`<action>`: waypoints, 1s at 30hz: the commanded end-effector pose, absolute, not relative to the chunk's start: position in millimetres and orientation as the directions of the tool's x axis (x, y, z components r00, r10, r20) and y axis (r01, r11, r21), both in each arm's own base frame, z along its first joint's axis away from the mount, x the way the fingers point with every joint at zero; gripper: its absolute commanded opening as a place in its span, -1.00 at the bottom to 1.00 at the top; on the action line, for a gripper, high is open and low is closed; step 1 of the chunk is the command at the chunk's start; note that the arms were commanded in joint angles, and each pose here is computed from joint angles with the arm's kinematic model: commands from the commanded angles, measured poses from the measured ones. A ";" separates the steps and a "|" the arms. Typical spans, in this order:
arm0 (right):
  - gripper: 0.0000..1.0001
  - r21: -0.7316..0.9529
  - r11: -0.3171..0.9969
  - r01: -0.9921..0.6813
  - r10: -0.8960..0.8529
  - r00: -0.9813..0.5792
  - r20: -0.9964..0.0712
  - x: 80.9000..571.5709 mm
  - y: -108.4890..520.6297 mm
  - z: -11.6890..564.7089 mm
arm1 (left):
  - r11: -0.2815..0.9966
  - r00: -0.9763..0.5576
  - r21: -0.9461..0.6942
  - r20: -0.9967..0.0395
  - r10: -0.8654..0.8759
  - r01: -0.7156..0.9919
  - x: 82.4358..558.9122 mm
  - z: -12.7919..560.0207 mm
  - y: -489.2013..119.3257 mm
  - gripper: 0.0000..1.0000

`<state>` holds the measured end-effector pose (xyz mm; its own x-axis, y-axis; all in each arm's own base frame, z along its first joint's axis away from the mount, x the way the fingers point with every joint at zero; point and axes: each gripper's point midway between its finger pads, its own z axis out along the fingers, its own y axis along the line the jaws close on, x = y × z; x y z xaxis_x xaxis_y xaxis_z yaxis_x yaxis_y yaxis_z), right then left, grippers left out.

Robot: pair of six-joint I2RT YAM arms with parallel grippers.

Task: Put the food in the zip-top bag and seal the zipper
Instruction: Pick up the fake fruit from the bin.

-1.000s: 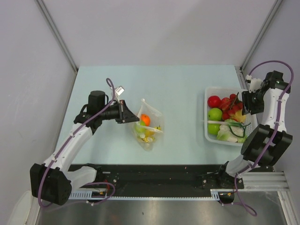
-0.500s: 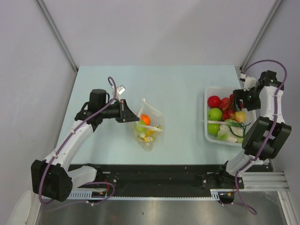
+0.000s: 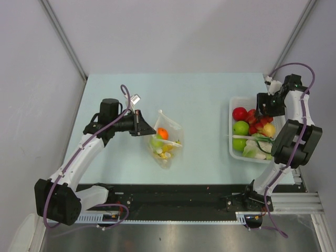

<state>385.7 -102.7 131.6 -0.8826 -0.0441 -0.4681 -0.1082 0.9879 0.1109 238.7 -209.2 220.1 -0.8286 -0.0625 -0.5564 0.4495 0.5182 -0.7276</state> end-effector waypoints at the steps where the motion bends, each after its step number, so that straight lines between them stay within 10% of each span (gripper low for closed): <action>1: 0.50 0.124 0.990 -0.064 0.011 -0.851 -0.525 407.5 -105.7 136.6 | 0.521 -0.779 -0.689 -0.623 -0.069 0.504 250.4 237.9 -208.2 -1.00; 5: 0.34 0.161 0.986 -0.049 0.050 -0.829 -0.557 418.5 -103.6 131.4 | 0.530 -0.776 -0.683 -0.627 -0.071 0.503 253.3 237.0 -207.4 -1.00; 15: -1.00 0.214 0.976 -0.048 0.105 -0.752 -0.651 426.6 -102.5 163.2 | 0.543 -0.772 -0.679 -0.630 -0.086 0.494 248.6 236.3 -204.0 -1.00; 30: -1.00 0.258 0.885 -0.386 0.057 -0.461 -0.885 380.8 -9.2 341.0 | 0.499 -0.783 -0.715 -0.613 -0.110 0.490 241.4 245.9 -208.5 -1.00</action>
<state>392.1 -55.5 272.6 -0.5928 0.0594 -0.8032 -0.2159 0.9491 0.2295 241.8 -206.6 229.3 -0.8085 -0.0919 -0.5813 0.4522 0.5352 -0.7135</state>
